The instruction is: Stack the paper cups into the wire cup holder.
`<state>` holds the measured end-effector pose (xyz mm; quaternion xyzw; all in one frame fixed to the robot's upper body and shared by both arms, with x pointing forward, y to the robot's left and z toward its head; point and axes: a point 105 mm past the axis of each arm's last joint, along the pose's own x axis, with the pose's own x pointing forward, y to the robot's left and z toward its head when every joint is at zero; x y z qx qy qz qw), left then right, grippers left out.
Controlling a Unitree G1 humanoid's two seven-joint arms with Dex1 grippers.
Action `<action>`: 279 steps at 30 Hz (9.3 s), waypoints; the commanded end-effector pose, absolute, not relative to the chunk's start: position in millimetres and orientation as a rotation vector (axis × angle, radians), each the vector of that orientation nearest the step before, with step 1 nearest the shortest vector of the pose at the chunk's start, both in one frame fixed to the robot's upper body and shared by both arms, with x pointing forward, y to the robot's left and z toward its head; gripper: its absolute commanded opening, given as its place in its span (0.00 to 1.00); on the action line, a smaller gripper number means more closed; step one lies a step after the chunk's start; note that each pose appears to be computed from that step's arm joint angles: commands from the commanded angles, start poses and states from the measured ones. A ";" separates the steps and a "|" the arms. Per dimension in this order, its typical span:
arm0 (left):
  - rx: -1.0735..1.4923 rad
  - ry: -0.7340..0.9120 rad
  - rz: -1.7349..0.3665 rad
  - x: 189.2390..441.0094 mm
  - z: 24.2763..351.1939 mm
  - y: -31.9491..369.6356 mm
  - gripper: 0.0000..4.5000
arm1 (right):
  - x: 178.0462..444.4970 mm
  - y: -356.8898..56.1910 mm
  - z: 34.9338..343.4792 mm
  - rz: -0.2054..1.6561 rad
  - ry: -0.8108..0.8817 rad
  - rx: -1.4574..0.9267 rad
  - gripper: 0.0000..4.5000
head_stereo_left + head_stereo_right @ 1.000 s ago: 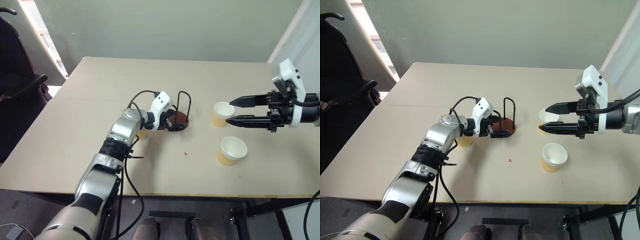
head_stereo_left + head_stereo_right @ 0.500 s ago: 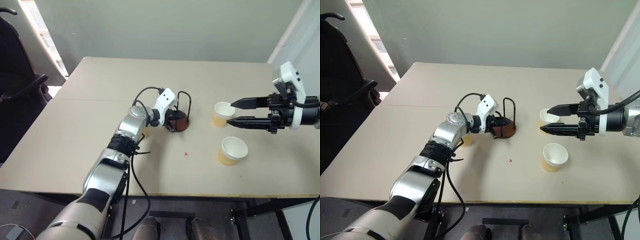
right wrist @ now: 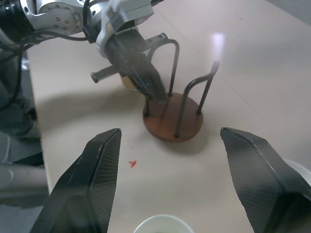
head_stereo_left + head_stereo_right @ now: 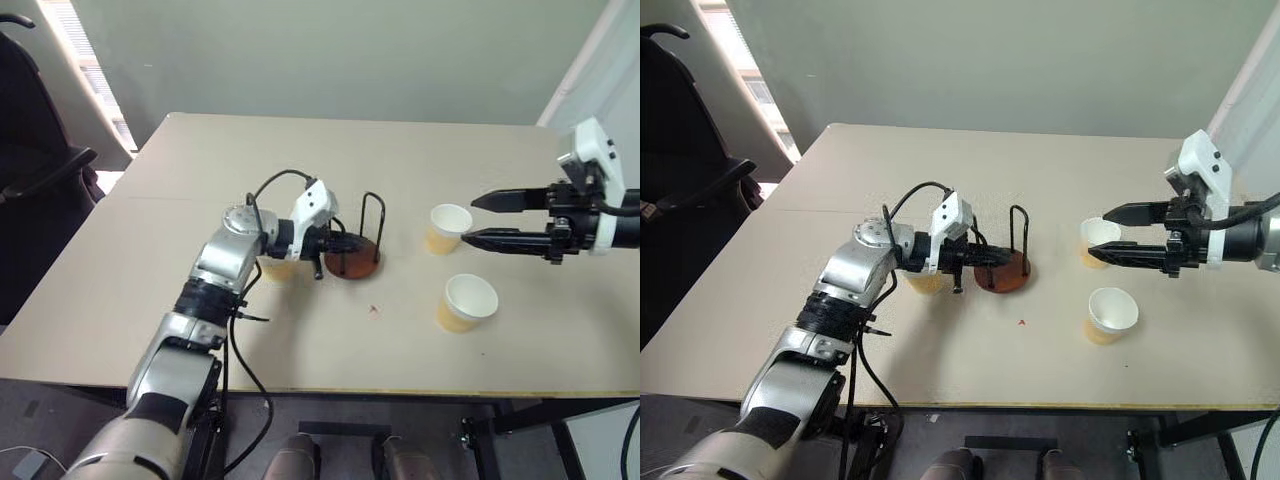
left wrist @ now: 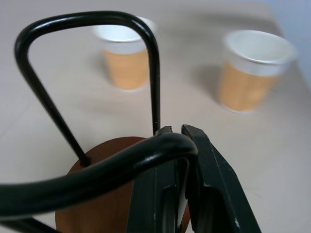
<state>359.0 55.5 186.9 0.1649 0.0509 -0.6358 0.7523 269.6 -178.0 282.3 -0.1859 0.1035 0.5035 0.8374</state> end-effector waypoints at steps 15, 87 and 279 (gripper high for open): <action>0.531 0.132 -1.616 331.9 164.4 39.7 0.00 | 240.5 -180.6 295.9 1.147 0.218 -0.426 0.75; 0.578 0.001 -1.321 340.1 273.2 139.5 1.00 | 403.9 -189.4 213.4 1.061 0.487 -1.147 0.99; 0.970 0.151 -1.401 313.9 271.9 148.0 0.00 | 289.1 -157.8 308.2 1.379 0.207 -0.597 0.86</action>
